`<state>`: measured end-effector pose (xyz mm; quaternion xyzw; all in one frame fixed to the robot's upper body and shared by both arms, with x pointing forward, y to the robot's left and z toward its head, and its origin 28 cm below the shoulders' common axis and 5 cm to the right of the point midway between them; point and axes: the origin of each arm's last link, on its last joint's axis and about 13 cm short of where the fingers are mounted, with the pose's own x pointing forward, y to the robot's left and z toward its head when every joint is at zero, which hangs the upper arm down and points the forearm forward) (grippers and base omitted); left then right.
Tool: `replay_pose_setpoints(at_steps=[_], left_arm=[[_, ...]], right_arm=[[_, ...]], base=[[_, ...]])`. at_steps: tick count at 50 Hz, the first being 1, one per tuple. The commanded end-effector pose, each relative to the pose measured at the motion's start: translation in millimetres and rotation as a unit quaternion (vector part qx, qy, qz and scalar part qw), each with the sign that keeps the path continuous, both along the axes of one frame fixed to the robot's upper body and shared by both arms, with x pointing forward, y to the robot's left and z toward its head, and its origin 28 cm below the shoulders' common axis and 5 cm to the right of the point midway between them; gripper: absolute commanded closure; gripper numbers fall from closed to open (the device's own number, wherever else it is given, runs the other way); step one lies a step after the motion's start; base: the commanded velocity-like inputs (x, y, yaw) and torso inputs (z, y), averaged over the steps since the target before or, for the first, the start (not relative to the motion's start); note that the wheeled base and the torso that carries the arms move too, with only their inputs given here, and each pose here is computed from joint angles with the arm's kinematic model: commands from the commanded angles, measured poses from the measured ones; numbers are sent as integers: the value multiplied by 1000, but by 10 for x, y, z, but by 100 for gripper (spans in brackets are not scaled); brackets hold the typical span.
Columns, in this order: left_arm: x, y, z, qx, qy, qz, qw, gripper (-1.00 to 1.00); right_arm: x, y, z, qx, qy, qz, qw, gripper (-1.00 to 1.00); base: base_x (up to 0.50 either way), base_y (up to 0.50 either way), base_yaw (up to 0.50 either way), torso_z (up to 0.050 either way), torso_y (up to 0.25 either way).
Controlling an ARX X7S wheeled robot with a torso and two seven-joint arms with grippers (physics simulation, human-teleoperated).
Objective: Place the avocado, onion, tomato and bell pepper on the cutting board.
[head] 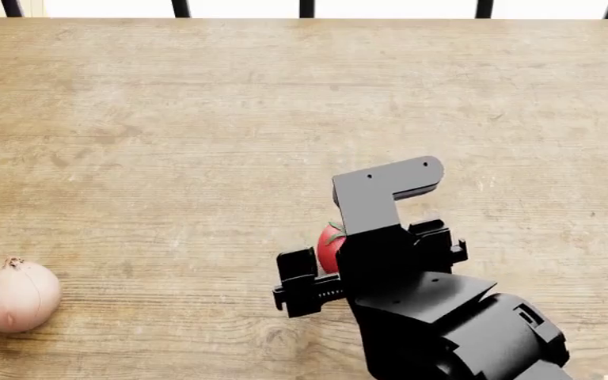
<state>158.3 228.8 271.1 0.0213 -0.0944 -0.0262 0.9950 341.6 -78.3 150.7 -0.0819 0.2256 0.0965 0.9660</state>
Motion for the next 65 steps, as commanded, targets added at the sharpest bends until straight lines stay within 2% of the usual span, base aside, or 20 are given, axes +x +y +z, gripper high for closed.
replay_pose_setpoints(at_steps=[1,7,8,18,22,26,28,32,34,37,38,45,50,51,55,56,59,65], left_arm=[[-10,-2,32,-18,-8,-18,1000,-100],[-14,-4,32,-18,-7,-18,1000,-100],[-16,-6,31,-18,-7,-18,1000,-100],[-20,-10,25,-19,-6,-18,1000,-100],[-8,-16,0,-18,-1,-18,1000,-100],[-23,-28,-40,-3,14,-19,1000,-100],[-54,-35,-37,-7,24,-26,999,-100],[-117,-49,-58,0,55,-38,998,-100],[-147,-58,-77,2,75,-39,996,-100],[-197,-53,-100,0,102,-42,994,-100],[-191,-56,-135,2,117,-32,993,-100],[-217,-35,-261,-31,185,-32,982,-100],[-223,-27,-326,-39,205,-27,978,-100],[-225,-31,-337,-56,210,-29,976,-100],[-233,-39,-366,-58,214,-26,975,-100],[-243,-48,-376,-78,222,-28,972,-100],[-276,-52,-414,-86,228,-22,970,-100],[-298,-32,-445,-80,230,4,970,-100]], right_arm=[[-14,86,-26,13,1,24,1000,-100],[-26,83,-45,15,5,26,1000,-100],[-37,85,-44,17,5,28,999,100],[-62,63,24,43,9,35,998,100],[-131,43,223,56,-19,36,998,100],[-377,7,639,45,-98,49,993,100],[-607,-20,910,47,-146,60,986,100],[-945,-86,1216,42,-196,68,977,100],[-1044,-109,1270,39,-206,70,975,100],[-1172,-138,1317,32,-224,70,971,100],[-1209,-159,1339,42,-232,65,970,100],[-1245,-186,1270,61,-233,55,969,100],[-1255,-204,1208,66,-226,54,970,100],[-1260,-211,1197,70,-222,52,971,100],[-1234,-222,1144,72,-217,50,972,100],[-1221,-230,1127,76,-209,44,974,100],[-1222,-261,1114,74,-209,39,974,100],[-1271,-272,1121,76,-209,40,974,100]], base=[[0,0,0,0,0],[0,0,0,0,0],[0,0,0,0,0],[0,0,0,0,0],[0,0,0,0,0],[0,0,0,0,0],[0,0,0,0,0],[0,0,0,0,0],[0,0,0,0,0],[0,0,0,0,0],[0,0,0,0,0],[0,0,0,0,0],[0,0,0,0,0],[0,0,0,0,0],[0,0,0,0,0],[0,0,0,0,0],[0,0,0,0,0],[0,0,0,0,0]])
